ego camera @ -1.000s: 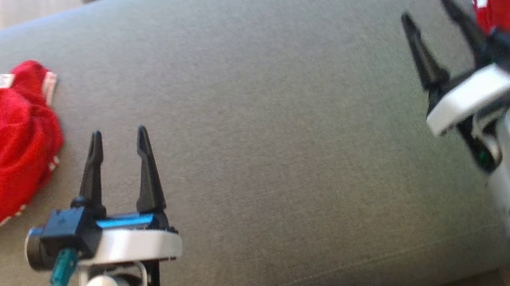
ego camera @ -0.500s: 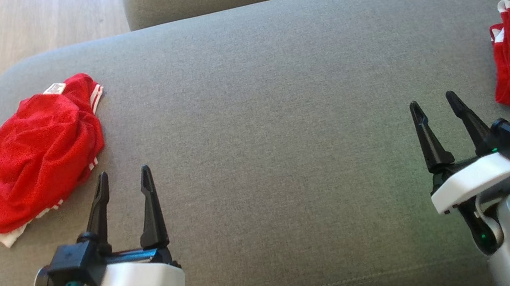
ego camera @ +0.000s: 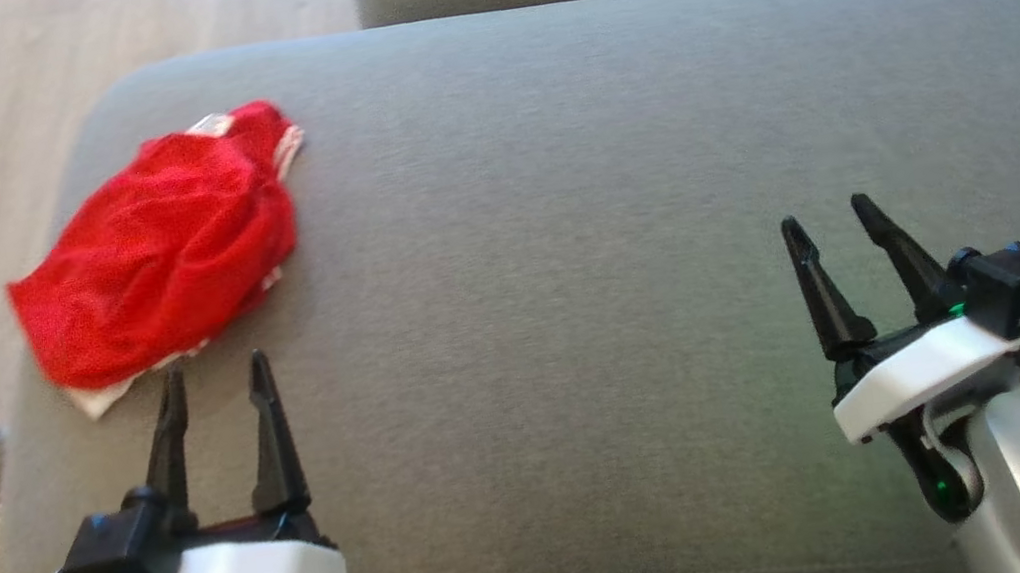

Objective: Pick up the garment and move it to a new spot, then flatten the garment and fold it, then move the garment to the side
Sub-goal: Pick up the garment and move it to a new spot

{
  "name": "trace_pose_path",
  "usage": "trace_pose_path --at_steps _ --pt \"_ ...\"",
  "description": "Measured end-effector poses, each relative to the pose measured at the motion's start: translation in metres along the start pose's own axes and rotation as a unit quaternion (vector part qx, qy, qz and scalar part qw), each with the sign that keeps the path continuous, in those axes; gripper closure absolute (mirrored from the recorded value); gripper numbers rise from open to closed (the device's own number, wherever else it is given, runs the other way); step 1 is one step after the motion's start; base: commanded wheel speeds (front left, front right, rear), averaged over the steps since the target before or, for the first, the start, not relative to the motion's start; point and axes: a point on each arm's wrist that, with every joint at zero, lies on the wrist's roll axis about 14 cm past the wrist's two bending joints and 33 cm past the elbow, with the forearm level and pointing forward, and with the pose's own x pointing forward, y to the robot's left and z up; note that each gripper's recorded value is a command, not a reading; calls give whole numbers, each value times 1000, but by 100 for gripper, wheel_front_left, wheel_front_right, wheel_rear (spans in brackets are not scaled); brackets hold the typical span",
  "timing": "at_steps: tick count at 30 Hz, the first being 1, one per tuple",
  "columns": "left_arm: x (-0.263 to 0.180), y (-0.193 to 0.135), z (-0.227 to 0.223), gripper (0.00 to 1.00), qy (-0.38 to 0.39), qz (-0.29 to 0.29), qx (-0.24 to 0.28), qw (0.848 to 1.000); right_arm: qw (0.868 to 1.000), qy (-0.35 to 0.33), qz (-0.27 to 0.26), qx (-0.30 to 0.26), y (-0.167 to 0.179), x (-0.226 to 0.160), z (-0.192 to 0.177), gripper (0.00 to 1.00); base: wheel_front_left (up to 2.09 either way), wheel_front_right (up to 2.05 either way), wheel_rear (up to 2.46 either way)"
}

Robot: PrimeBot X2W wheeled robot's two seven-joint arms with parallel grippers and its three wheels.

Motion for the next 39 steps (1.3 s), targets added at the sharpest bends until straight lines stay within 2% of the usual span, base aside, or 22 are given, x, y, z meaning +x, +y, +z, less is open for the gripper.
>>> trace_pose_path --at_steps 8,18,24,28,34,39 --pt "-35 54 4 0 3 87 16 996 995 32 86 34 65 11 -24 0 0 0 0" --pt "-68 92 15 0 -8 159 16 987 985 51 161 40 121 19 -37 0 0 0 0" --pt "-67 105 15 0 -4 177 23 984 984 63 158 44 117 19 -47 0 0 0 0" --pt "-50 114 20 0 -13 181 24 983 987 64 144 39 105 25 -52 0 0 0 0" --pt "5 117 16 0 -13 149 36 988 991 55 120 29 82 45 -52 0 0 0 0" --pt "75 122 -25 0 62 101 62 991 994 43 98 21 60 72 -52 0 0 0 0"
